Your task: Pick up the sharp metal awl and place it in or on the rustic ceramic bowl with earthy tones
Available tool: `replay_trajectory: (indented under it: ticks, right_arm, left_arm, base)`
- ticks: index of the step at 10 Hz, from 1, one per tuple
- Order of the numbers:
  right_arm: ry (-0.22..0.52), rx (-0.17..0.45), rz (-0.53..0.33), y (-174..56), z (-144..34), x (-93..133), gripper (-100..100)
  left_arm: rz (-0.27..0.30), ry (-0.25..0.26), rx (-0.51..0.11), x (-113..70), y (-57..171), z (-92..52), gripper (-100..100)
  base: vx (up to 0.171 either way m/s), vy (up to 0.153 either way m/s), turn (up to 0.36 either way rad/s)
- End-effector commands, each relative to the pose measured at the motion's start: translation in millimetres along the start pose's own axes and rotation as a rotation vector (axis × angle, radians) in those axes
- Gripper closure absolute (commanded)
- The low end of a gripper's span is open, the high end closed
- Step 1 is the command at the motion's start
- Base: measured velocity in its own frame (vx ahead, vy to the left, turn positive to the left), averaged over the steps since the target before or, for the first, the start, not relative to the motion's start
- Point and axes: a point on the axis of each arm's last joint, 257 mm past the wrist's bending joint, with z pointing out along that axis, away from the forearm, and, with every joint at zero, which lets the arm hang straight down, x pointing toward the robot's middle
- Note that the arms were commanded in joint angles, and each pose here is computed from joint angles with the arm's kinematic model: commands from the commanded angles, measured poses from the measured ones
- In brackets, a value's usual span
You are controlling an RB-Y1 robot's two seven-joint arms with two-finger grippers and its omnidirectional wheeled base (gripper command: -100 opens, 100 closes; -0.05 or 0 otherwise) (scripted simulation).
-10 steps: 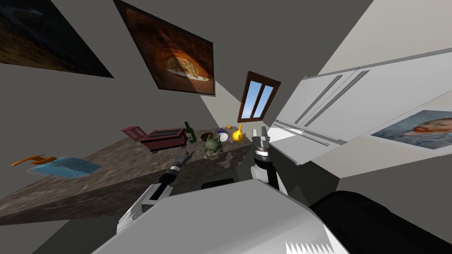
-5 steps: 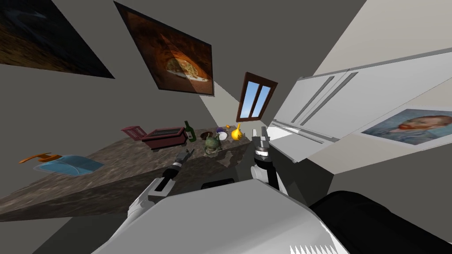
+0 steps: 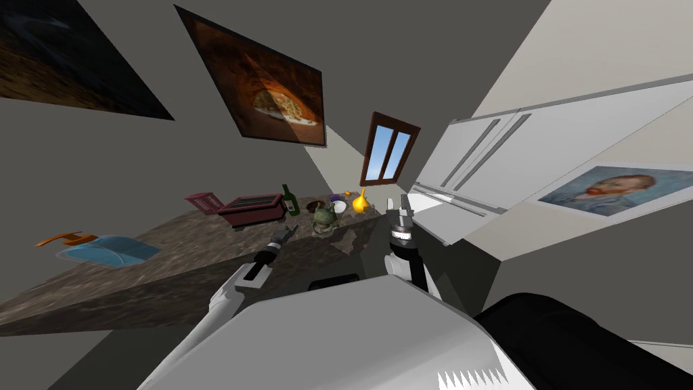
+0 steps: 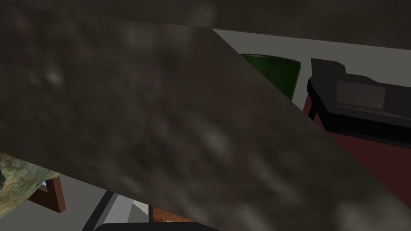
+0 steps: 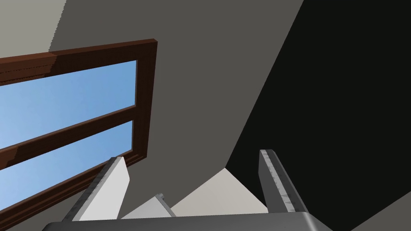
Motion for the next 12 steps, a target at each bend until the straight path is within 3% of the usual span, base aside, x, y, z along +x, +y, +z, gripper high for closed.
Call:
replay_trajectory:
  ticks: [1, 2, 3, 5, 6, 10, 12]
  right_arm:
    - [0.0, 0.0, 0.0, 0.0, 0.0, 0.0, 0]
    - [0.0, 0.0, 0.0, 0.0, 0.0, 0.0, 0]
    - [0.0, 0.0, 0.0, 0.0, 0.0, 0.0, 0]
    - [0.0, 0.0, 0.0, 0.0, 0.0, 0.0, 0]
    - [0.0, 0.0, 0.0, 0.0, 0.0, 0.0, 0]
    - [0.0, 0.0, 0.0, 0.0, 0.0, 0.0, 0]
    - [0.0, 0.0, 0.0, 0.0, 0.0, 0.0, 0]
  left_arm:
    - [-0.001, 0.016, -0.01, 7.7, 4.7, 1.8, -100]
    - [0.006, -0.001, -0.013, -2.1, 9.4, 15.6, -100]
    - [0.003, 0.015, -0.024, 4.5, 14.6, 18.4, -100]
    - [0.011, 0.003, -0.033, -6.0, 22.3, 35.6, -100]
    - [0.009, 0.015, -0.04, -0.6, 25.5, 34.4, -100]
    - [0.028, 0.0, -0.076, -21.1, 47.6, 66.3, -100]
    - [0.028, 0.007, -0.078, -16.6, 47.7, 64.1, -100]
  base:
    - [-0.033, 0.0, 0.002]
    - [-0.066, -0.007, -0.055]
    - [-0.078, -0.012, -0.041]
    - [-0.097, -0.016, -0.049]
    - [-0.034, 0.003, 0.008]
    - [-0.082, -0.008, -0.048]
    - [-0.021, -0.005, 0.001]
